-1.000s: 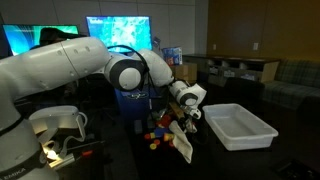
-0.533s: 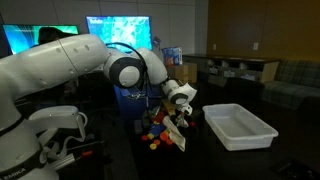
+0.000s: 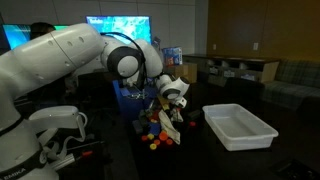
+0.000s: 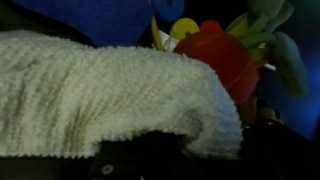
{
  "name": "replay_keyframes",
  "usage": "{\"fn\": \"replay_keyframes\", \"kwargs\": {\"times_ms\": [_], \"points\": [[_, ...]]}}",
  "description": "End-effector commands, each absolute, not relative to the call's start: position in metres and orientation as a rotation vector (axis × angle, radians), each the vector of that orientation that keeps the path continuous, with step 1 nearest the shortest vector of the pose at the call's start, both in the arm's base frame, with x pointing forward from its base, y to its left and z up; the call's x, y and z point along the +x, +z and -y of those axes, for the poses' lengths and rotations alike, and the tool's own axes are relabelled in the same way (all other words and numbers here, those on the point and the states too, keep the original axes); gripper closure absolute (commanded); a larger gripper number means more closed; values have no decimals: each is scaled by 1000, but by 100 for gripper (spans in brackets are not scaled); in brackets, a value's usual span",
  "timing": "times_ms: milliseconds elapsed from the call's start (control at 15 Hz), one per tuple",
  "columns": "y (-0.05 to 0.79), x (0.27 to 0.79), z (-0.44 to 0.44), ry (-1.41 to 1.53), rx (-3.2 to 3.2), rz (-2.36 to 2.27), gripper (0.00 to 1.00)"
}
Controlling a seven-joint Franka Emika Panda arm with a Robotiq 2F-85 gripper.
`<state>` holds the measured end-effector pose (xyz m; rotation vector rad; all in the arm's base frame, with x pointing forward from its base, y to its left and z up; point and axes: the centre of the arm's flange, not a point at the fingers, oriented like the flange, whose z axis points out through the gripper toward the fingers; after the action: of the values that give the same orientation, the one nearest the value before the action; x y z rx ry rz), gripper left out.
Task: Use the white towel to push the objects on the table to the left, then put the towel in the bowl
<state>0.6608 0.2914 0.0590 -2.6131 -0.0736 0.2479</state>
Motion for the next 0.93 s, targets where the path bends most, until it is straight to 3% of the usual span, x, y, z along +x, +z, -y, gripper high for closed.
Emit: {"fn": "replay_keyframes", "kwargs": {"times_ms": [0,867], "points": [[125,648,-265,174,-2597,137,100],[242,650,-50,-68,-2745,4,100]]}}
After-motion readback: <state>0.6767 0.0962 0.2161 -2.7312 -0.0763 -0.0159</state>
